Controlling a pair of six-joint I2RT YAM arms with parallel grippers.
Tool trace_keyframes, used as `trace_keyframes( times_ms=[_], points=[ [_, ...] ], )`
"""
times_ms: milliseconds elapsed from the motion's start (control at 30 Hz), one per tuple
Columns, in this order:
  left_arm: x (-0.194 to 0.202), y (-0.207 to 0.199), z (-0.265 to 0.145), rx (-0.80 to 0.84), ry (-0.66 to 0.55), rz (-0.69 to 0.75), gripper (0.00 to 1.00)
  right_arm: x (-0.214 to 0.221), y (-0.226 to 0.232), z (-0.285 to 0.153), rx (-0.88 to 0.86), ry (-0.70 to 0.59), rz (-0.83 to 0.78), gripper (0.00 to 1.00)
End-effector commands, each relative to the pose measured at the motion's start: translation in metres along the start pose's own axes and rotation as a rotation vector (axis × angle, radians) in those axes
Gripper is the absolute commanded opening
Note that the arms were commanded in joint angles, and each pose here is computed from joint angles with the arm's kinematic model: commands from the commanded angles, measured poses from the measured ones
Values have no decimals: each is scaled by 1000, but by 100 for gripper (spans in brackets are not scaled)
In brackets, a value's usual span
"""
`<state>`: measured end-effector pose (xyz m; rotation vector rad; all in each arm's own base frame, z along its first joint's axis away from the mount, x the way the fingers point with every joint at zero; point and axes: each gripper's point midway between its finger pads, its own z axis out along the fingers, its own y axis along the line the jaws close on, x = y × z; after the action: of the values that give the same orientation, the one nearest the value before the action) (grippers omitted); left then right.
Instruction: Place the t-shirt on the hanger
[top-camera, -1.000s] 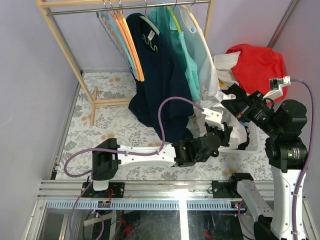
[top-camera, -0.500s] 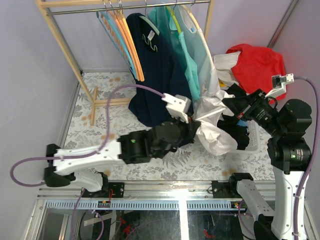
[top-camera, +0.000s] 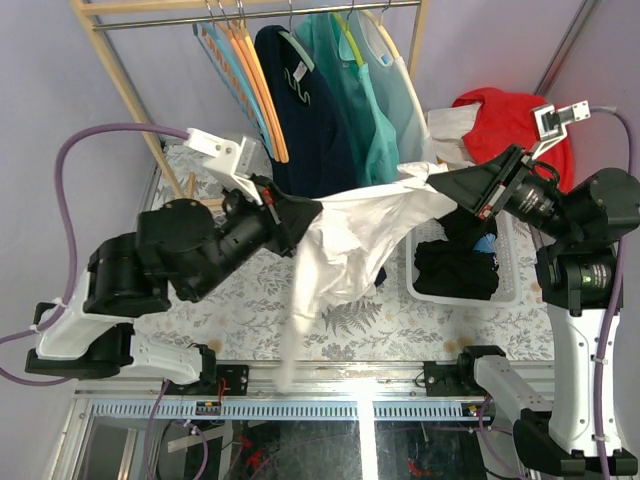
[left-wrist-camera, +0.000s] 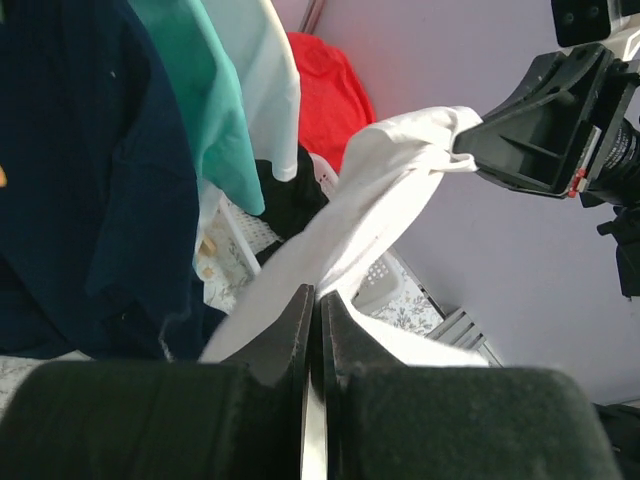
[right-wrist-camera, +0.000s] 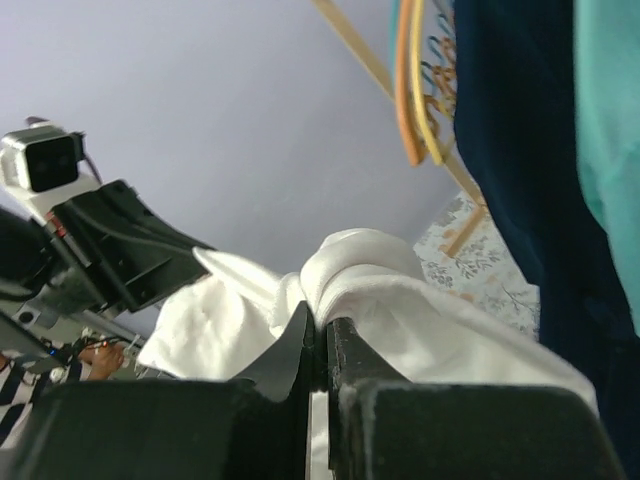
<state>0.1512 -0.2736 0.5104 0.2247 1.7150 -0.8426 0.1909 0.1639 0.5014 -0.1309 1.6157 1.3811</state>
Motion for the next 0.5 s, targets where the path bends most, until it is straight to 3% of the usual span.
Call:
trace_keyframes(
  times_ms=[0, 200, 333, 467],
  points=[
    [-37, 41, -37, -97, -66, 56, 0, -25, 29, 0, -62, -54, -56, 0],
    [-15, 46, -34, -104, -22, 70, 0, -17, 21, -2, -36, -45, -43, 0],
    [36, 52, -21, -114, 70, 70, 0, 6, -6, -6, 25, -21, -6, 0],
    [100, 83, -13, -207, 134, 57, 0, 36, -43, -11, 100, 16, 49, 0]
  ],
)
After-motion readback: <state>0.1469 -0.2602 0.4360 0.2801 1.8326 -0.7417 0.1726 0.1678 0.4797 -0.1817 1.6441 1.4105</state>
